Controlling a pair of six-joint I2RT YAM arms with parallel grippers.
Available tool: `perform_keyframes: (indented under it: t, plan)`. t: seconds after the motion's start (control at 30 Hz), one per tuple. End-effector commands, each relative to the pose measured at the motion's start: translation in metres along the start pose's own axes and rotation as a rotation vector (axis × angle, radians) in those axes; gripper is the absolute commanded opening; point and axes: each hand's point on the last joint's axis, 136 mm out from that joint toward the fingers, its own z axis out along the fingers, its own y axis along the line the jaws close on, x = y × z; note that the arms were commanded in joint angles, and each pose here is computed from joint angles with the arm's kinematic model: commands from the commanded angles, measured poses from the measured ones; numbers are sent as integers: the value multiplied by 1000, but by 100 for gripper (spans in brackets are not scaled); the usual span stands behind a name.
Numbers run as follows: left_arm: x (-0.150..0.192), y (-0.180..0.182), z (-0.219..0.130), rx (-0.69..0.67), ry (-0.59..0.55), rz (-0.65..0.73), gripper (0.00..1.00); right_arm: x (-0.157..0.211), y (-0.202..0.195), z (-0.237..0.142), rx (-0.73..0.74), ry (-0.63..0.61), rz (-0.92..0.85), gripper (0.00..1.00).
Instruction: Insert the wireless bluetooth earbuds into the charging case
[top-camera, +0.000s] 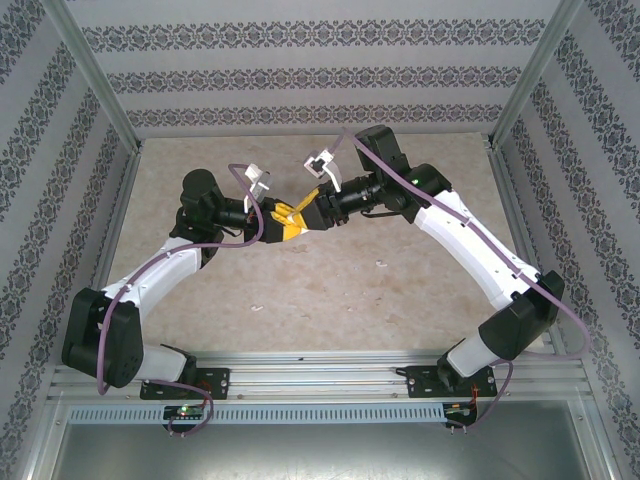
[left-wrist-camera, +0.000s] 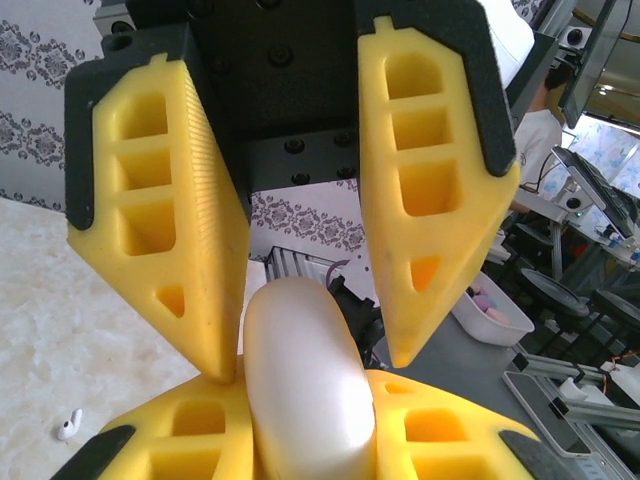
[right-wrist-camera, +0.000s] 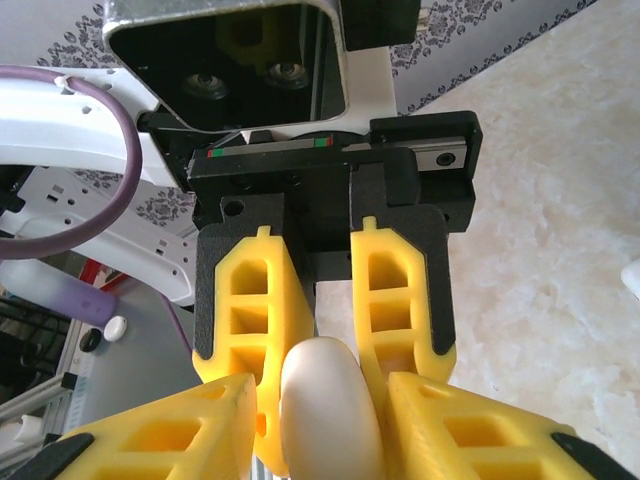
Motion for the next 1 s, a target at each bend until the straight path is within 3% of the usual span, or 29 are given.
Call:
perform_keyframes:
  t: [0.0,0.17,0.43,0.67,0.83,0.97]
  plan:
    - [-14,-11,-5,3,-9,69,5,12,5,7,-22,43,1,38]
    - [-16,-12,-5,3,-10,68,5,15,4,10,-29,59,8,31]
    - [-19,-12,-5,11,-7,67,5,23,1,14,-23,80,7,37]
    - [-21,-12,-4,10,-10,69,8,24,-2,14,-15,83,16,21]
    - [-25,-9,-6,-13,-31,77,21,15,-6,12,-7,36,34,19]
    - [-34,-5,-13,-64,-74,98,43,9,-12,10,27,-31,24,19]
